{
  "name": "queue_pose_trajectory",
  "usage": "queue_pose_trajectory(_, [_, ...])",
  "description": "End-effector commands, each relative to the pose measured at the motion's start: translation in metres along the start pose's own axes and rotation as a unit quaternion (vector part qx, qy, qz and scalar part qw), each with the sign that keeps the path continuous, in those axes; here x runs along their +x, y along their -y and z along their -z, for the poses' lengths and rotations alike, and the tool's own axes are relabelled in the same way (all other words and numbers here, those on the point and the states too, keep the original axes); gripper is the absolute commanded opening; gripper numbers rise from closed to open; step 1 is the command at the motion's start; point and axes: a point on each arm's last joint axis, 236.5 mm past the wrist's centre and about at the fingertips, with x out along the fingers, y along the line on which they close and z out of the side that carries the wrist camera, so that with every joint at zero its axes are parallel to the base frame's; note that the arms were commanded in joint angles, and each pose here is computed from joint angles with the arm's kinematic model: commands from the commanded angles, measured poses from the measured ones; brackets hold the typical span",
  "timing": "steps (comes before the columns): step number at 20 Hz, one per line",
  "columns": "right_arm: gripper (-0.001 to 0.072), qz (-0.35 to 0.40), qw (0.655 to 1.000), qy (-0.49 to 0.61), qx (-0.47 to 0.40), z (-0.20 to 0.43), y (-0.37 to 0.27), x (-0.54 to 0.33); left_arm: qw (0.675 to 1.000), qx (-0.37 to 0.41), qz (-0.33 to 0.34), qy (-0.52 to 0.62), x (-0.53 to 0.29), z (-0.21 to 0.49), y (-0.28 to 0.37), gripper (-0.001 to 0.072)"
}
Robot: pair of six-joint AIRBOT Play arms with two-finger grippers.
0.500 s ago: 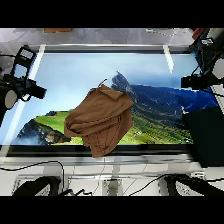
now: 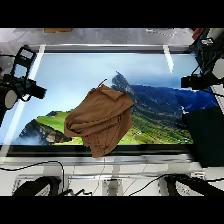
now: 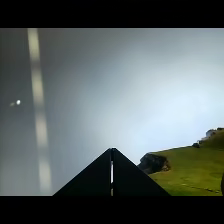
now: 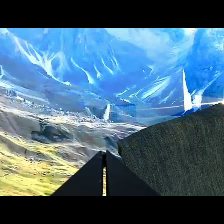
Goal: Fold the clothes and pants, and hang the long-sleeved shirts on hangers.
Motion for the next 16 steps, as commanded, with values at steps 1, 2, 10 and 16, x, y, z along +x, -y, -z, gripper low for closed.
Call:
queue_pose_trajectory(1, [0.0037, 0.000, 1.000, 0.000, 0.000, 0.000, 0.000, 0.000, 1.000, 0.000, 0.000, -0.001, 0.000, 0.000, 0.000, 0.0012])
queue_pose_trajectory(2, [0.0037, 0.000, 1.000, 0.000, 0.000, 0.000, 0.000, 0.000, 1.000, 0.000, 0.000, -0.001, 0.000, 0.000, 0.000, 0.0012])
queue_pose_trajectory(10, [0.0037, -0.038, 0.999, 0.036, 0.013, -0.017, -0.018, -0.001, 0.998, -0.034, 0.045, 0.009, -0.001, -0.005, 0.021, 0.0013])
queue_pose_trajectory(16, [0.0036, -0.303, 0.940, -0.023, -0.154, 0.037, -0.161, -0.028, 0.989, -0.088, 0.115, 0.023, -0.014, -0.014, 0.051, 0.0013])
